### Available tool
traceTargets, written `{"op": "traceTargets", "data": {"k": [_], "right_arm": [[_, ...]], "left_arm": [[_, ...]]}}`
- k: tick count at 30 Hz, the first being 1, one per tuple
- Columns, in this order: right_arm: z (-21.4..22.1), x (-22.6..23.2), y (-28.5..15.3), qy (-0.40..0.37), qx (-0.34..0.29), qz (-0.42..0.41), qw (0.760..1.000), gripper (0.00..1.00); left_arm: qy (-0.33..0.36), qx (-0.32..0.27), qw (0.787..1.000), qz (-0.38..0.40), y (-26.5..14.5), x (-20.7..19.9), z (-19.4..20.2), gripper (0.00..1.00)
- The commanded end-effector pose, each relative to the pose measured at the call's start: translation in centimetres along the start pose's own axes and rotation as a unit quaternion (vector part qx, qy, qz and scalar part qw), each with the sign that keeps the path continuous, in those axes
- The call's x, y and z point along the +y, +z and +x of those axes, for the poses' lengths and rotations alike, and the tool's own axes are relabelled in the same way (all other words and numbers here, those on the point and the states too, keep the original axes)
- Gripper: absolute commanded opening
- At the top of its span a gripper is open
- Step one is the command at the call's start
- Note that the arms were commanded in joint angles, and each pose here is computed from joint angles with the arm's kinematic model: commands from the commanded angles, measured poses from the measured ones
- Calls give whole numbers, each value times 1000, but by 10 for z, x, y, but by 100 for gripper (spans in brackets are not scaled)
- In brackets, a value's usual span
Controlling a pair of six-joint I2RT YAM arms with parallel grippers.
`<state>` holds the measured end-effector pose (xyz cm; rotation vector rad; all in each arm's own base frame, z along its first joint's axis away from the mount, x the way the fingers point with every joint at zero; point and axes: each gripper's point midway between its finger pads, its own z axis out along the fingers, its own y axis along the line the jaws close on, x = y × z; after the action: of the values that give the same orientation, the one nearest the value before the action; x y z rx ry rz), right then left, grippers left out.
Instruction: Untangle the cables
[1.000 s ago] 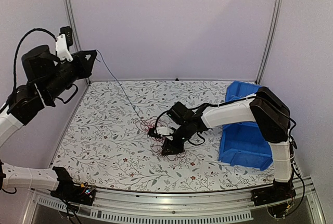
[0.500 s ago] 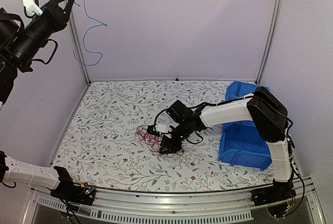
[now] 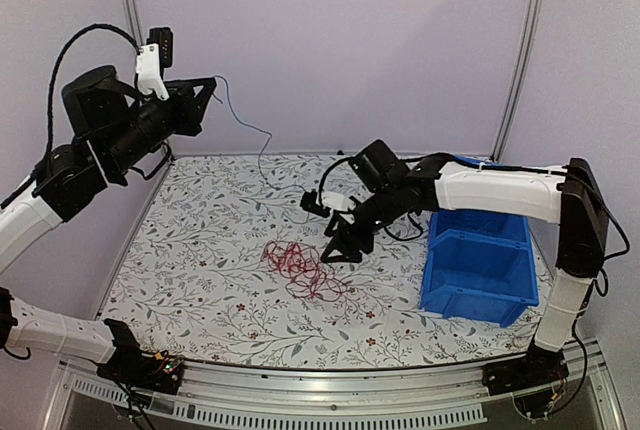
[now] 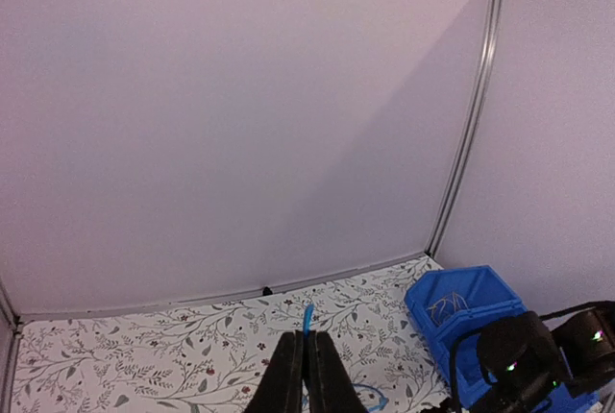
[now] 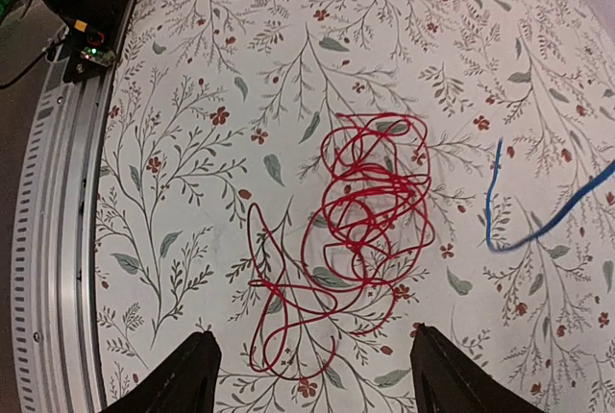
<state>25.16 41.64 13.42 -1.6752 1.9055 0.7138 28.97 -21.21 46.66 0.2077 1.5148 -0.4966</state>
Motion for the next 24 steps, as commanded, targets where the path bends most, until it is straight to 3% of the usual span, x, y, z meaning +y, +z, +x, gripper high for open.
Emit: {"op": "traceTargets", "data": {"k": [1, 11, 16, 24], "right_arm": [[-49, -3, -73, -15, -70, 17, 997, 72], [-127, -2, -147, -51, -175, 60, 981, 74], [-153, 4, -144, -63, -216, 34, 974, 77], [-186, 12, -118, -88, -232, 22, 968, 79]], "left_arm": [[-19, 15, 1000, 19, 2, -8, 19, 0], [-47, 59, 995, 63, 18, -30, 58, 0], [-52, 61, 994, 76, 18, -39, 59, 0], [-63, 54, 993, 78, 11, -42, 54, 0]]}}
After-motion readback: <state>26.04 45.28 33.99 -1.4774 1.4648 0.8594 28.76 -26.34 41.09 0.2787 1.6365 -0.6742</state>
